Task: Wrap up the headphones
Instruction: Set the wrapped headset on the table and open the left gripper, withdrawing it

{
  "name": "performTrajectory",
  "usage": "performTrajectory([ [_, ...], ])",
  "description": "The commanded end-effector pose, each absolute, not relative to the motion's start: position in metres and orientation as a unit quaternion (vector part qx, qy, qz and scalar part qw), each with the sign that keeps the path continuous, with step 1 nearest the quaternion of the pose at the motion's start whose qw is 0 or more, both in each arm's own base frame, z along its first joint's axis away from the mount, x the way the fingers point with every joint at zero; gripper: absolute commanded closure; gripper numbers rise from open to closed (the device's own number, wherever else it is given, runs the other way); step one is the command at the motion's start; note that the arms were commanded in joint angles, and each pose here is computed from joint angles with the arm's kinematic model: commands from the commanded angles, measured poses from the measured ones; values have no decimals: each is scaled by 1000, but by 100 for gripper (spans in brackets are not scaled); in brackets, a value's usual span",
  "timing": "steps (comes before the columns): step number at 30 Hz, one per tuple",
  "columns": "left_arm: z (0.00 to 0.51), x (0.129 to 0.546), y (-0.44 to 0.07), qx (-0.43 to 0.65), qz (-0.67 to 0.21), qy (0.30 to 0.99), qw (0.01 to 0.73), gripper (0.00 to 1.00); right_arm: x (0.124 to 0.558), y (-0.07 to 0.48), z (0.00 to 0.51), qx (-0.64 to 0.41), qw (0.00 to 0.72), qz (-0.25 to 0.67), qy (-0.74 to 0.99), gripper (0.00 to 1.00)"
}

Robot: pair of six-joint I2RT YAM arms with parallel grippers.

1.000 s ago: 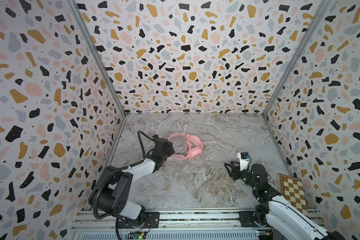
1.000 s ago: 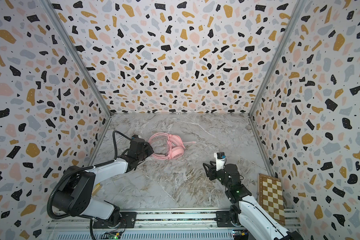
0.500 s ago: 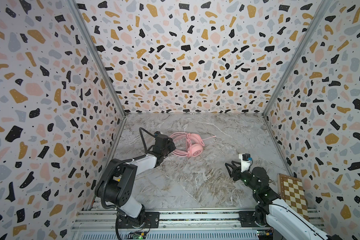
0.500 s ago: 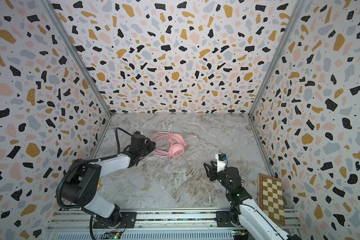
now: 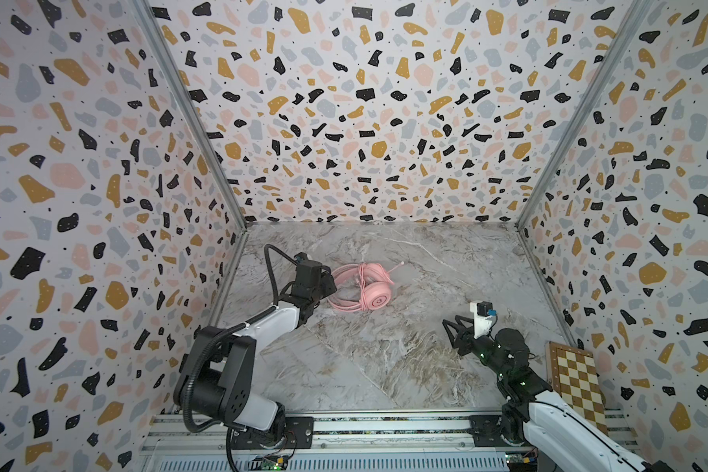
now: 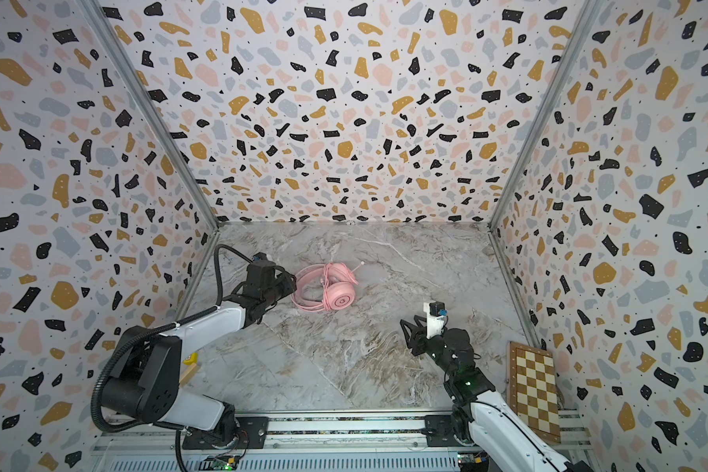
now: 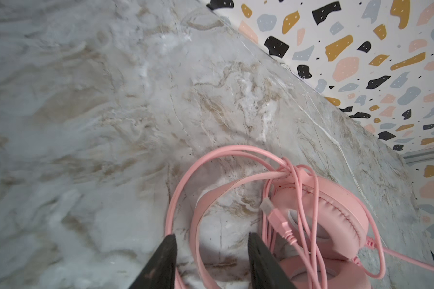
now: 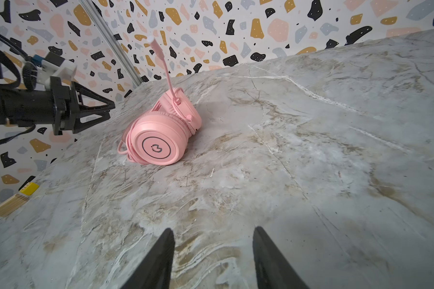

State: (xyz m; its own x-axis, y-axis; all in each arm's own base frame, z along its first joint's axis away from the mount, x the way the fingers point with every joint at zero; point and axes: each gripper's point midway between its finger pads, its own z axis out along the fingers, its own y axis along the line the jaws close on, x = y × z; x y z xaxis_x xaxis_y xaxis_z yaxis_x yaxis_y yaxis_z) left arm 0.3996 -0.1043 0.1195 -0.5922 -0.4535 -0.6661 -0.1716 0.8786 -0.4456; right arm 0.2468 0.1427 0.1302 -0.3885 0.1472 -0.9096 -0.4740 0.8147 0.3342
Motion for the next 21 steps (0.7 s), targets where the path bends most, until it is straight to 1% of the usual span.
performTrajectory([
  [1,127,391,-84,-169,-125,873,439,52,248,143,136,-104,555,286,774,47],
  [9,159,370,-34,-185,-25,839,511,53,248,142,136,-101,558,285,773,47],
  [13,181,354,1,-213,54,804,552,51,249,141,135,-98,560,281,773,47],
  [15,188,343,18,-228,91,784,571,51,250,141,135,-98,560,281,773,47],
  [17,195,332,34,-249,117,758,591,49,249,141,136,-98,562,281,772,47],
  [18,198,327,41,-253,132,744,604,46,249,140,136,-97,563,279,772,47],
  [19,202,320,48,-259,148,728,617,38,248,140,136,-97,563,280,771,47],
  [20,205,315,53,-265,155,714,629,28,248,140,137,-96,565,280,770,47],
  [21,204,307,60,-274,168,701,637,14,248,140,136,-96,565,279,770,47],
])
